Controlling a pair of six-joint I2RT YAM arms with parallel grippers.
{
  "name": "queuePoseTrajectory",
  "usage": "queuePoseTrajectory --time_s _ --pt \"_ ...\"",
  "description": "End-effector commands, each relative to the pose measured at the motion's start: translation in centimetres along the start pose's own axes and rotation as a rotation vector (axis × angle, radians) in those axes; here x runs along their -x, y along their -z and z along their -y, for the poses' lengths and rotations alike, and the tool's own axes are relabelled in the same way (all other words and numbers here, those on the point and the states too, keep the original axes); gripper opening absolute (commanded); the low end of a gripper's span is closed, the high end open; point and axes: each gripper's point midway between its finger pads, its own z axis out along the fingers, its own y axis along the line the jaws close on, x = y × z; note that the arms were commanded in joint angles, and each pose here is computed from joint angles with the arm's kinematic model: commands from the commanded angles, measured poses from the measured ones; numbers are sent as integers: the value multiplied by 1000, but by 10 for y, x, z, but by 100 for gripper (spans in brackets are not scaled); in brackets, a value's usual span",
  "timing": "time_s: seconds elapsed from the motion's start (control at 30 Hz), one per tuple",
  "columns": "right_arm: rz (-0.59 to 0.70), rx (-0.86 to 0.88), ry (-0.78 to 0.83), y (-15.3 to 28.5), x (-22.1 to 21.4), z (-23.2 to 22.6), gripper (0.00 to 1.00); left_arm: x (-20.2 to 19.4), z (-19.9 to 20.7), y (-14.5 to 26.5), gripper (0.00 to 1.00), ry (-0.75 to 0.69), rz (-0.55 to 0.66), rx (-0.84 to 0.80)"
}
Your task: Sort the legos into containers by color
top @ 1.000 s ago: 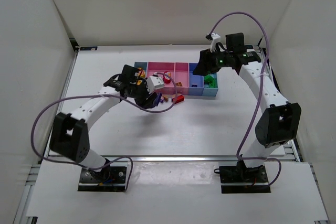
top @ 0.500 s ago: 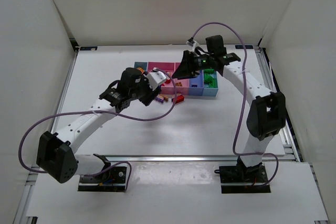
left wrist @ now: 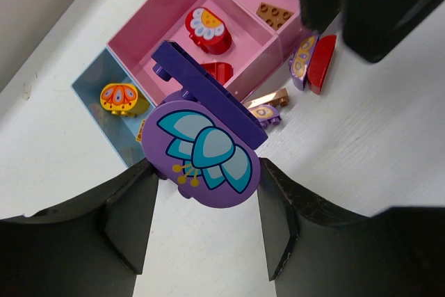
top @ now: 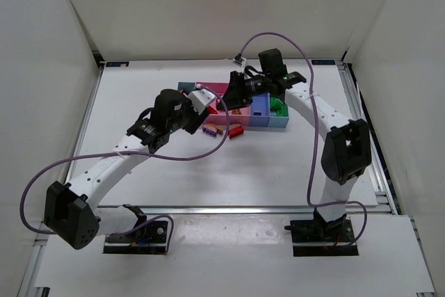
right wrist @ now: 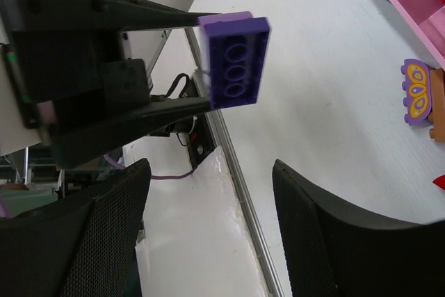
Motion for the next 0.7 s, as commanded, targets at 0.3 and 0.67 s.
queuePoseTrajectory --time_s 0.3,0.67 --pt "24 59 99 -8 25 -22 75 44 3 17 20 86 169 -48" --pt "21 68 136 -13 26 -28 75 51 2 12 19 86 179 -56"
